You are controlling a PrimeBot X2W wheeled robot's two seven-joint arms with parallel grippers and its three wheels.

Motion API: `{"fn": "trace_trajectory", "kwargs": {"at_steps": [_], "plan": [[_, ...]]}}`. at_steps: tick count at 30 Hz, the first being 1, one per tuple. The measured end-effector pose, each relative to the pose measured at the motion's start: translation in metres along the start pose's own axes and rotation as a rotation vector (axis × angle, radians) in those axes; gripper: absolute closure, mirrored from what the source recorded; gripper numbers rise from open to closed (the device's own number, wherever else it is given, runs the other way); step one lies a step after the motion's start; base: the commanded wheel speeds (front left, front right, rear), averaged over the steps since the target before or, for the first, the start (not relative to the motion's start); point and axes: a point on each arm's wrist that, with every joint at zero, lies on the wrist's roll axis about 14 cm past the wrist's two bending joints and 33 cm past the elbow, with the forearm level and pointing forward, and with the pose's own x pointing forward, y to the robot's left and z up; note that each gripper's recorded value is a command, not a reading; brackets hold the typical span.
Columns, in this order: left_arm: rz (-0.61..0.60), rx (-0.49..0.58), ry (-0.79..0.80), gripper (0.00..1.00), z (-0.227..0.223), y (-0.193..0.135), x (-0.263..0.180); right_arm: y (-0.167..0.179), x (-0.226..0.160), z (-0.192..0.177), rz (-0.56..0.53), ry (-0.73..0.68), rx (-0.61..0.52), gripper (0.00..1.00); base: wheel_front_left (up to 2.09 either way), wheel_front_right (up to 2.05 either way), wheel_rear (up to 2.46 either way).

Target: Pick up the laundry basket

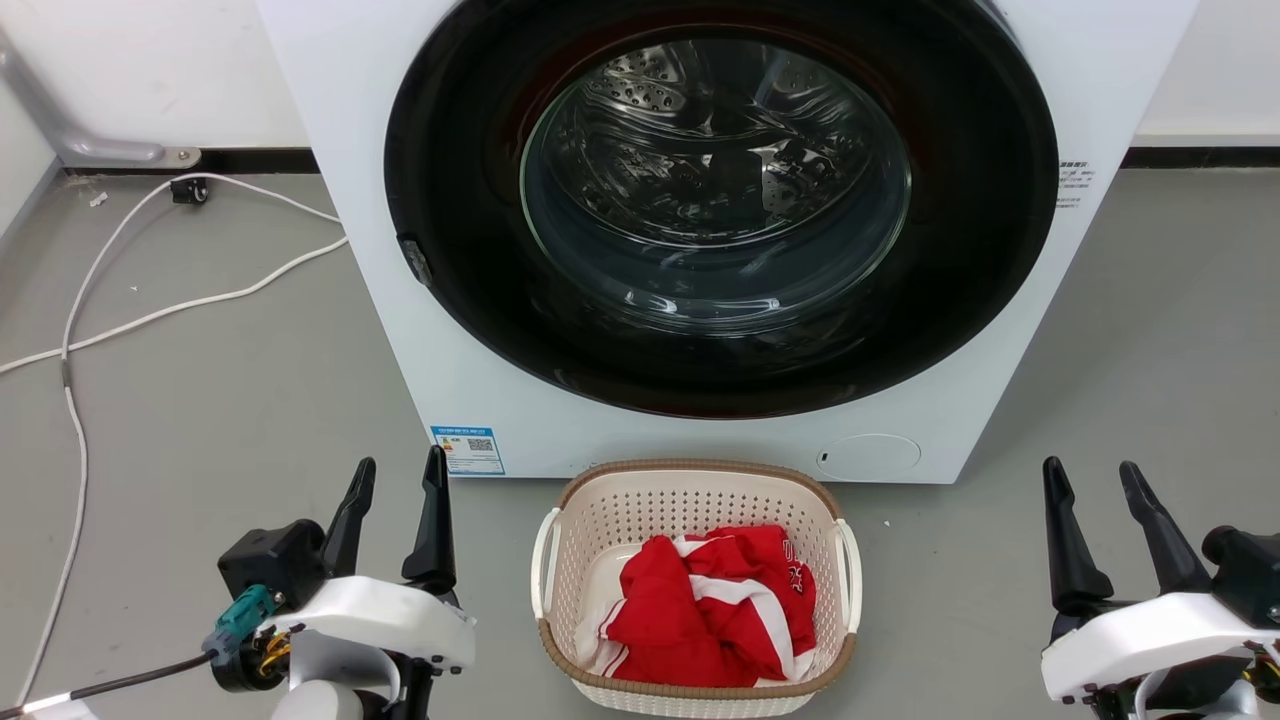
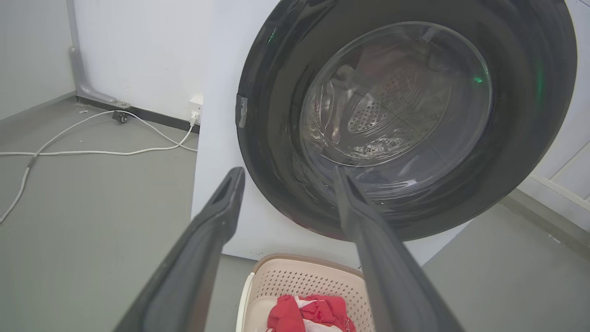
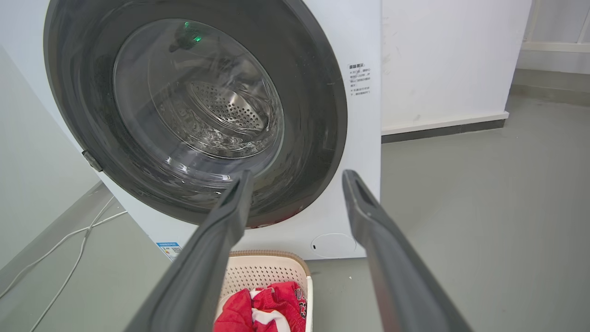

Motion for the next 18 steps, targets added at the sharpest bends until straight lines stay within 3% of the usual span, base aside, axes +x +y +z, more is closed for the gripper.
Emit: {"fn": "trace_trajectory", "kwargs": {"at_steps": [18], "plan": [[-0.040, 0.160, -0.019, 0.00, 0.0005, -0.0088, 0.0046, -0.0006, -0.0024, 0.0013, 0.001, -0.005, -0.155, 0.00, 0.00, 0.00, 0.00]]}}
